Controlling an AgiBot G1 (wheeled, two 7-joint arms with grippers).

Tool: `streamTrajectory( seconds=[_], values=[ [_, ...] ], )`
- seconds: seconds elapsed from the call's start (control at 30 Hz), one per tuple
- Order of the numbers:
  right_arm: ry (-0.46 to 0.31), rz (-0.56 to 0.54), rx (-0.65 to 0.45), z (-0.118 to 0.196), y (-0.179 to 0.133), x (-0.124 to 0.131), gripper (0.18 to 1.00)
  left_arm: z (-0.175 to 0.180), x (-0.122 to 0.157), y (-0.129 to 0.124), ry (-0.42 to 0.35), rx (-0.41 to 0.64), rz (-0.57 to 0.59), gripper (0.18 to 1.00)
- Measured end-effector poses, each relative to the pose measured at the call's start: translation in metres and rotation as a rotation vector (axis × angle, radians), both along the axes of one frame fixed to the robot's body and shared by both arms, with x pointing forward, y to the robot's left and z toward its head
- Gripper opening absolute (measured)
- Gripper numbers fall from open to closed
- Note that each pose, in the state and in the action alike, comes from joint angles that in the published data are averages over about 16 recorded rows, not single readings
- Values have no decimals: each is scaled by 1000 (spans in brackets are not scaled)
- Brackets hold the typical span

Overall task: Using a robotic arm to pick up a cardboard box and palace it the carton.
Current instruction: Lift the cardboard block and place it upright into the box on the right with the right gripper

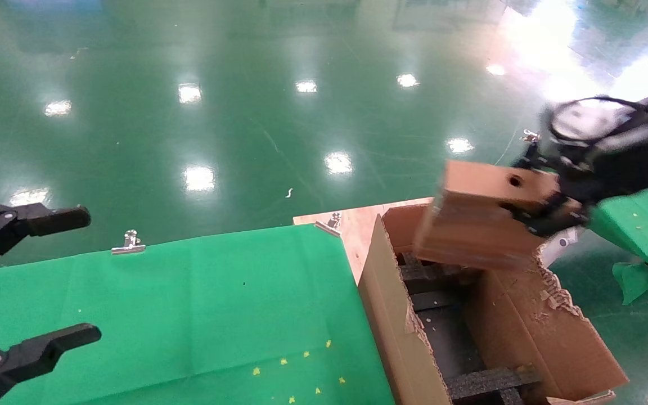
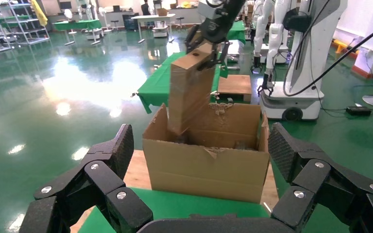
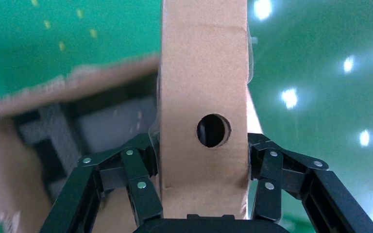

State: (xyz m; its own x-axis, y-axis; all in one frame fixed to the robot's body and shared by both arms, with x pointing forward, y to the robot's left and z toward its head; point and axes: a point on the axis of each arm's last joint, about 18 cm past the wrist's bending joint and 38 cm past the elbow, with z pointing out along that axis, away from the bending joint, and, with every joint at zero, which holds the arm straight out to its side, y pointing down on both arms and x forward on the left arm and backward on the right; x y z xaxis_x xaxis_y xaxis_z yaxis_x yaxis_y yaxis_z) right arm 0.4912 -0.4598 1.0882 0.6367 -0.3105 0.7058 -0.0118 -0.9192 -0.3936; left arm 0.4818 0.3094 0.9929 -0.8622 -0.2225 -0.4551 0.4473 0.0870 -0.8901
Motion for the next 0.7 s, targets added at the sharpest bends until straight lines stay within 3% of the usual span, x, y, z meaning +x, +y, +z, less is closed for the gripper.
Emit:
streamTrajectory(
  seconds=[0.37, 0.7],
  values=[
    [87, -108, -10, -44, -23, -23, 315, 0, 0, 0, 0, 0, 0, 1001],
    [113, -122, -21, -54, -21, -22, 302, 0, 0, 0, 0, -1, 1, 1001]
  ],
)
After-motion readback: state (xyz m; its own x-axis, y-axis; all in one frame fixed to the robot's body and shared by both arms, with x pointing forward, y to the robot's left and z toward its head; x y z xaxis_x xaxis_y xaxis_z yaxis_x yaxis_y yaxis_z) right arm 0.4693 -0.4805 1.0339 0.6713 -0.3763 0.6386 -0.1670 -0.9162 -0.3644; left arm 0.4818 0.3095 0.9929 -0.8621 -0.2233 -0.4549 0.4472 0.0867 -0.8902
